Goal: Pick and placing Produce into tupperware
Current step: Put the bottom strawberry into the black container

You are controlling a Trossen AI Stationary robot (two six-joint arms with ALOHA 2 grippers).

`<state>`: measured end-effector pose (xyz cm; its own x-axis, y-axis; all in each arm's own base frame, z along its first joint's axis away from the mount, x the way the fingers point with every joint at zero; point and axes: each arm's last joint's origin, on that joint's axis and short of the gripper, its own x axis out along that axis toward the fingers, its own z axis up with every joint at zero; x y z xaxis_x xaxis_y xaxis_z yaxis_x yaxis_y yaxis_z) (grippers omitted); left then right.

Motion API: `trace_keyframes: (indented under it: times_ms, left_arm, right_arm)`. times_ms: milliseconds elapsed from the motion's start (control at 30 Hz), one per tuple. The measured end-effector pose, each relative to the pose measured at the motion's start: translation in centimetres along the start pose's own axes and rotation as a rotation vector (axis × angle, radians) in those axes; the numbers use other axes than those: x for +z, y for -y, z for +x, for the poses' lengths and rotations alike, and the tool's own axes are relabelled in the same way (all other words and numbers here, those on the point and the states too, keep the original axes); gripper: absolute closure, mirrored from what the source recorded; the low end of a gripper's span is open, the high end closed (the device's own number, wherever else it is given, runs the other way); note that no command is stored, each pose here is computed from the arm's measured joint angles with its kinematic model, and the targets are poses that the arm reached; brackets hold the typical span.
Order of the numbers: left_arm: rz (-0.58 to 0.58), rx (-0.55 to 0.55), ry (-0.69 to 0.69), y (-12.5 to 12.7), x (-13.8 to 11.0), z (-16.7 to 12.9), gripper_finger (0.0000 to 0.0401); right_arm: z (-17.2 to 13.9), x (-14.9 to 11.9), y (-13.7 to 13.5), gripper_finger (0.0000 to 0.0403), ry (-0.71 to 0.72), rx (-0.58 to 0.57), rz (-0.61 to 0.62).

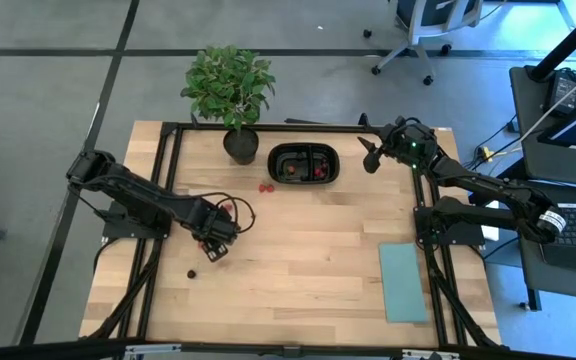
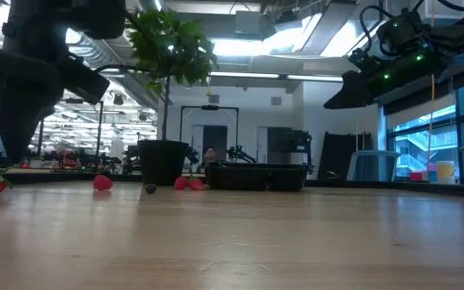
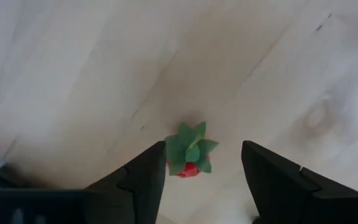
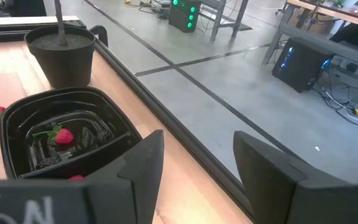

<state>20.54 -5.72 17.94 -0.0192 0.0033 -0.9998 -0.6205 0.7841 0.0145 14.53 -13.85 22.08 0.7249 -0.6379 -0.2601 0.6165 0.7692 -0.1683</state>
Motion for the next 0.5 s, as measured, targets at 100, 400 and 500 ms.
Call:
trace_keyframes:
  times_ms: [100,400,500]
  left_arm:
    - [-0.017,0.002,-0.015,-0.2,-0.2,0.4,0.0206]
    - [-0.021,0.012,-0.022,-0.7,-0.5,1.7,0.0219]
    - [-0.021,0.012,-0.022,-0.7,-0.5,1.7,0.0226]
  right_arm:
    - [0.0,0.0,0.0,0.0207,0.000,0.000,0.000]
    - [0.0,0.0,0.0,0.0207,0.000,0.000,0.000]
    - [0.0,0.0,0.0,0.0207,0.000,0.000,0.000]
